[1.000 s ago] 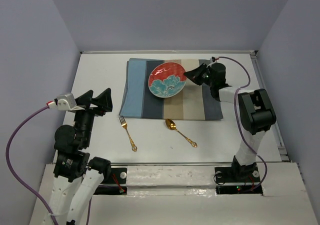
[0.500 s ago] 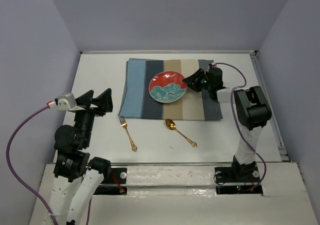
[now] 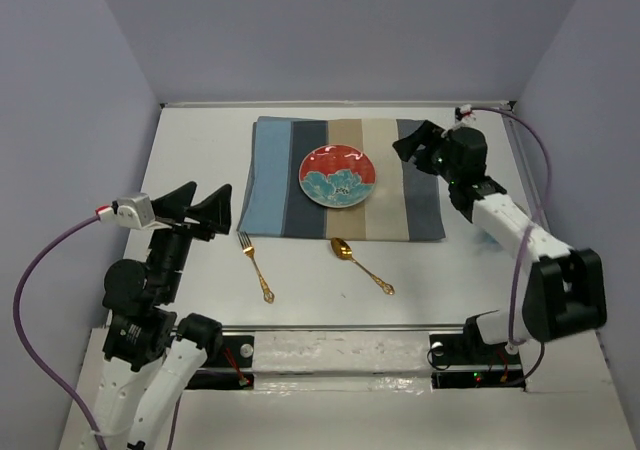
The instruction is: Set the dinner table for one person
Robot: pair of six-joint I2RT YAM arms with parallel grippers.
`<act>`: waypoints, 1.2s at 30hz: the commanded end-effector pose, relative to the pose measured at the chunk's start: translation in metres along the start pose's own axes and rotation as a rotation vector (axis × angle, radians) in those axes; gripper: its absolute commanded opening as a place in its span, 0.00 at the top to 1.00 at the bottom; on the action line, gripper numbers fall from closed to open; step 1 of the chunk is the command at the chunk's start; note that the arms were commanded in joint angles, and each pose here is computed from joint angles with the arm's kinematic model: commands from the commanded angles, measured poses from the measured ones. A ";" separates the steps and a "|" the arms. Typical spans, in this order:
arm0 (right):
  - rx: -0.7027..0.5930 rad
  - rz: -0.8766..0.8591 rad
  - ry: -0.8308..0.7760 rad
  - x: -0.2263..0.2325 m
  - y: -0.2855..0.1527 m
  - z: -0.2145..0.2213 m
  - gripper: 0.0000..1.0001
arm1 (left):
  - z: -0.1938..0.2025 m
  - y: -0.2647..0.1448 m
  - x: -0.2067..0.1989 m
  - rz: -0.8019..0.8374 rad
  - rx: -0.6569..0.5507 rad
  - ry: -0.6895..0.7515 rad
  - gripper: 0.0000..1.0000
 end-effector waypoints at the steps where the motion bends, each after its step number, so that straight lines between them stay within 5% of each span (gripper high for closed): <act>1: -0.151 0.382 -0.157 -0.039 -0.075 -0.020 0.22 | -0.001 -0.010 -0.024 0.187 0.016 0.001 0.05; 6: -0.282 0.799 -0.194 -0.088 -0.164 -0.027 0.33 | -0.009 -0.030 -0.041 0.322 0.003 -0.002 0.01; 9: -0.313 0.857 -0.184 -0.094 -0.196 -0.028 0.34 | -0.015 -0.038 -0.041 0.334 -0.030 0.000 0.01; 26: 0.014 1.084 -0.047 -0.178 -0.143 0.018 0.39 | -0.024 -0.060 -0.048 0.430 -0.049 -0.045 0.01; 31: 0.019 1.055 -0.050 -0.182 -0.132 0.023 0.51 | -0.025 -0.063 -0.050 0.447 -0.048 -0.054 0.01; 36: 0.025 1.093 -0.077 -0.187 -0.131 0.019 0.86 | -0.025 -0.063 -0.050 0.455 -0.043 -0.057 0.01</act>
Point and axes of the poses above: each gripper's point midway between its finger pads, its own y axis out along the fingers, its own x axis along the line the jaws close on, z = x × y, the point moved 6 cm from there along -y, back along the fingers, and after that the axes turned 9 degrees about -y, right-handed, at the moved point
